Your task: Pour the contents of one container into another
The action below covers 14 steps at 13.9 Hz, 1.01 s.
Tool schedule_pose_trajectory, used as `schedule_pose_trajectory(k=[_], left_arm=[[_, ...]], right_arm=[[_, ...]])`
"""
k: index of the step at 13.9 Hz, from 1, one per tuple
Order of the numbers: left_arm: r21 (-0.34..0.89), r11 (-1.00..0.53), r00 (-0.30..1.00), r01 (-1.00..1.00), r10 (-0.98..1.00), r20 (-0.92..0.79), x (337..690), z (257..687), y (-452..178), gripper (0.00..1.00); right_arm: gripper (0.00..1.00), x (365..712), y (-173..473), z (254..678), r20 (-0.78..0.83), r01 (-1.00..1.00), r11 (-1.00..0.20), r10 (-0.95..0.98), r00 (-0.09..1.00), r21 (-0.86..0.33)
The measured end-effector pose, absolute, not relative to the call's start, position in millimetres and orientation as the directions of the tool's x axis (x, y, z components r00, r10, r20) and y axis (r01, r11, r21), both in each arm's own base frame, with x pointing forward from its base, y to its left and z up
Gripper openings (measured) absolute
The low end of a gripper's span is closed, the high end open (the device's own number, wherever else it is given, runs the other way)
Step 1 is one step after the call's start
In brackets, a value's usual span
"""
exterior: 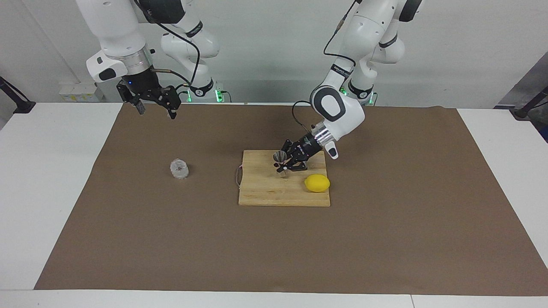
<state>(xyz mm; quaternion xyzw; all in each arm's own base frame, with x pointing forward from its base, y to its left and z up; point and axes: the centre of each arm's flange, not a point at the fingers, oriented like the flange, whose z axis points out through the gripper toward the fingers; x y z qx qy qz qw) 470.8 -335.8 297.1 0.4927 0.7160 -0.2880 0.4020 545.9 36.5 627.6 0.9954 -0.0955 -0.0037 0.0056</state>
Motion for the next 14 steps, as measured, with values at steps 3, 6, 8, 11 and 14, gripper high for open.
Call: schedule_pose_trajectory(k=[3, 6, 8, 11, 14], left_arm=[[-0.011, 0.344, -0.185, 0.939, 0.475, -0.861, 470.8, 297.7, -337.3, 0.22], [-0.009, 0.341, -0.183, 0.940, 0.483, -0.856, 468.1, 295.2, -341.3, 0.22], [-0.008, 0.340, -0.183, 0.940, 0.486, -0.854, 467.9, 293.5, -343.1, 0.22], [-0.003, 0.343, -0.185, 0.939, 0.498, -0.847, 468.2, 287.9, -341.7, 0.22], [0.004, 0.339, -0.179, 0.941, 0.506, -0.844, 468.0, 284.8, -341.3, 0.22]], right_arm=[[1.00, 545.8, 36.5, 627.4, -0.007, -0.190, -0.982, -0.190, 0.982, 0.012], [1.00, 545.8, 36.5, 627.2, -0.008, -0.190, -0.982, -0.190, 0.982, 0.012], [1.00, 545.7, 36.5, 626.9, -0.009, -0.190, -0.982, -0.190, 0.982, 0.013], [1.00, 545.7, 36.5, 626.2, -0.010, -0.190, -0.982, -0.190, 0.982, 0.013], [1.00, 545.7, 36.5, 626.1, -0.011, -0.190, -0.982, -0.190, 0.982, 0.013]])
